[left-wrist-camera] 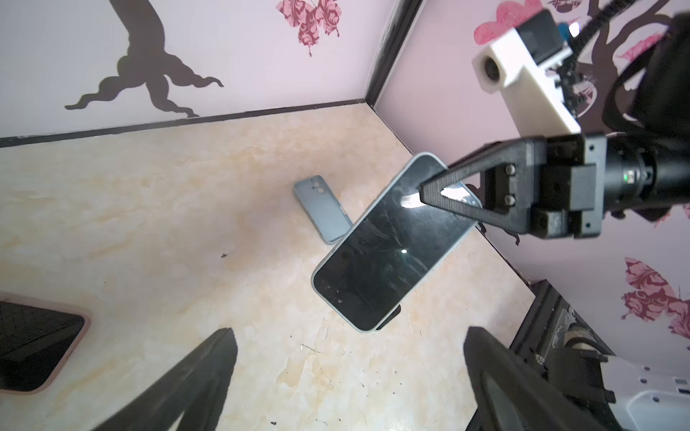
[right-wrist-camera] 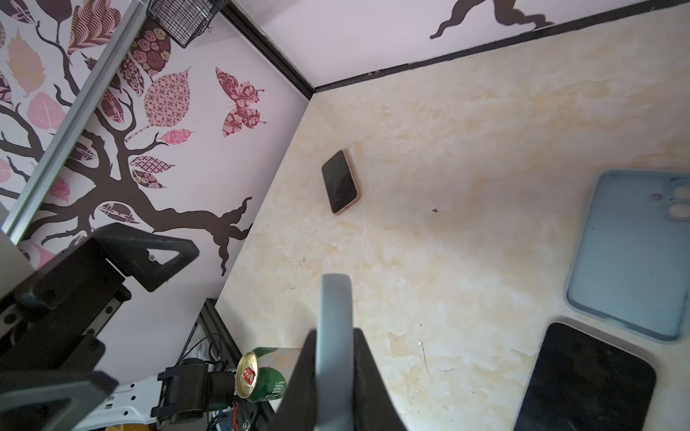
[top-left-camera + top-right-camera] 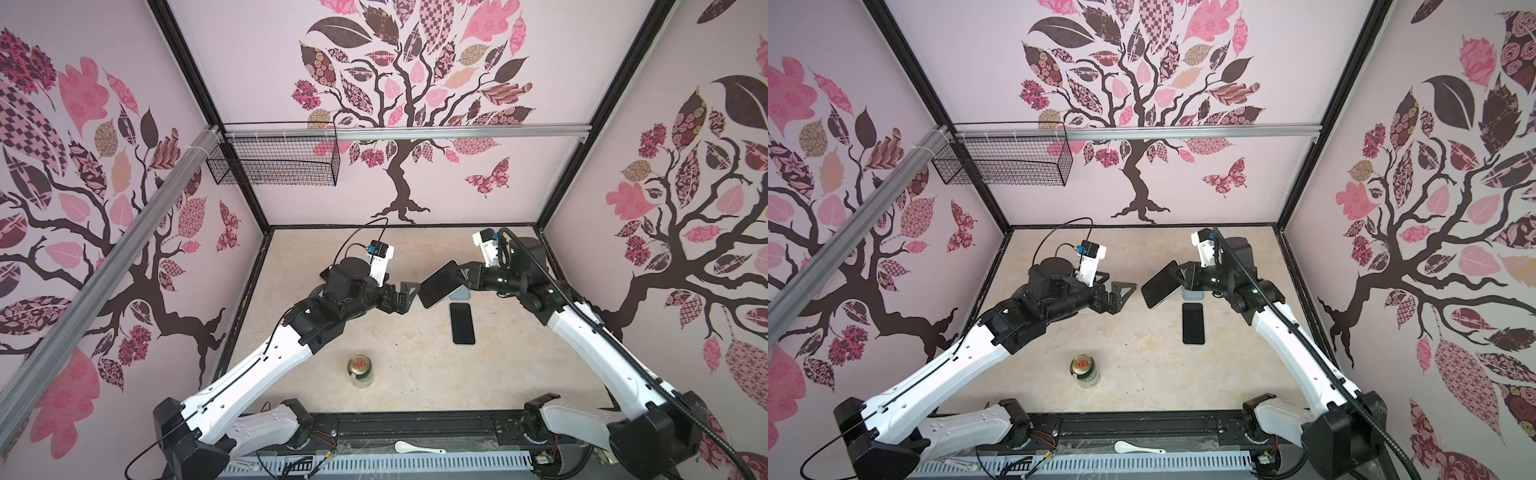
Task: Take the phone out of the phone case
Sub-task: Pass the phone.
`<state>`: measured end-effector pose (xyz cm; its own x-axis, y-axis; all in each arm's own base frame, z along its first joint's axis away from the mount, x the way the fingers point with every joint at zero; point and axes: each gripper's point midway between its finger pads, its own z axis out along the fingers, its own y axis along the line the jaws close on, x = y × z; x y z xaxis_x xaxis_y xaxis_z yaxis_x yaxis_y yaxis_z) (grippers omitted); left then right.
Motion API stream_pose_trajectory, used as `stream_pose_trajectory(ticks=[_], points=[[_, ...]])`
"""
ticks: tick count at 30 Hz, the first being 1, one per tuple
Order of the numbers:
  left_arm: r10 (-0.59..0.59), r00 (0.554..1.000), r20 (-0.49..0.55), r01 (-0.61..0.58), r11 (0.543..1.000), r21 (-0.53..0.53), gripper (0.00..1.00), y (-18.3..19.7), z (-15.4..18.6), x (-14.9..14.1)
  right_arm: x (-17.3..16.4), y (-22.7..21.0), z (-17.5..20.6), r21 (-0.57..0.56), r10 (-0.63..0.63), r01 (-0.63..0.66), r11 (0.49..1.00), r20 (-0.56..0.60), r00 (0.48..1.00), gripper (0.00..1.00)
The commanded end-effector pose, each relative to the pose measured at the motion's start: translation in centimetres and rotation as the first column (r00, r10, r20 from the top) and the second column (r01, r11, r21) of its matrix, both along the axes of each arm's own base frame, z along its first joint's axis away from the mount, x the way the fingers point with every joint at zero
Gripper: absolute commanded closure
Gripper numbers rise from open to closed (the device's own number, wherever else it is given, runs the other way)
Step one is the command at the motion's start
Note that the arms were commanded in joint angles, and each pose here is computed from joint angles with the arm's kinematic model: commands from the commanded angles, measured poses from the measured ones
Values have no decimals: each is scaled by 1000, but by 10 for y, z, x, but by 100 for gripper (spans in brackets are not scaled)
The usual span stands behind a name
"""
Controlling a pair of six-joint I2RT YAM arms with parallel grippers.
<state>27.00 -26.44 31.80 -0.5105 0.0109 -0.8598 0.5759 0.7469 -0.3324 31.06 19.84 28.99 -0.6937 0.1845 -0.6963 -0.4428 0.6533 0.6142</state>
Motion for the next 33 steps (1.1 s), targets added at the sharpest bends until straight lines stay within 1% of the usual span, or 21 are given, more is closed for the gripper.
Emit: stream_pose_trajectory(ticks=[1,2,4,6,9,11,14,16,18,20,22,24,27,28,30,33], points=[[77,997,22,-77,997,-13,2,9,8,11,5,-6,44,34,-41,35,999,205,978,100],[85,996,19,-86,996,6,2,10,4,13,0,-5,48,11,-14,12,1000,237,971,100],[76,997,16,-76,997,12,2,9,0,12,-5,-5,54,-9,10,-8,1000,276,961,100],[86,996,8,-86,996,-24,2,12,1,10,-12,-3,58,-16,48,-45,999,311,949,100],[55,998,-34,-58,993,-102,2,18,3,10,-16,0,59,-18,72,-71,997,333,940,100],[20,997,-71,-33,982,-187,2,24,7,12,-17,5,56,-31,115,-111,993,336,935,100],[-15,994,-109,-15,962,-274,6,36,14,15,-17,11,54,-23,149,-150,988,334,931,100],[-55,992,-116,18,953,-302,8,40,16,14,-20,16,58,3,177,-188,982,329,927,100],[-79,991,-106,39,941,-337,11,45,19,14,-29,23,65,19,236,-261,965,367,900,100],[-126,988,-89,84,924,-372,14,46,24,10,-31,22,71,47,216,-256,966,402,890,100],[-146,986,-79,107,920,-377,14,48,26,8,-32,18,77,58,188,-238,970,446,875,100],[-164,985,-60,131,921,-367,15,48,28,4,-38,19,84,65,206,-268,961,472,857,100],[-204,979,-28,180,912,-368,17,45,32,-4,-52,24,98,81,262,-349,933,510,819,100],[-221,975,-15,200,908,-367,20,44,34,-7,-55,25,101,88,267,-363,928,523,809,100],[-258,966,3,242,901,-361,23,41,36,-11,-65,26,109,96,290,-407,909,556,779,100],[-306,952,26,297,893,-338,24,37,33,-16,-78,29,117,98,332,-472,876,588,738,100]])
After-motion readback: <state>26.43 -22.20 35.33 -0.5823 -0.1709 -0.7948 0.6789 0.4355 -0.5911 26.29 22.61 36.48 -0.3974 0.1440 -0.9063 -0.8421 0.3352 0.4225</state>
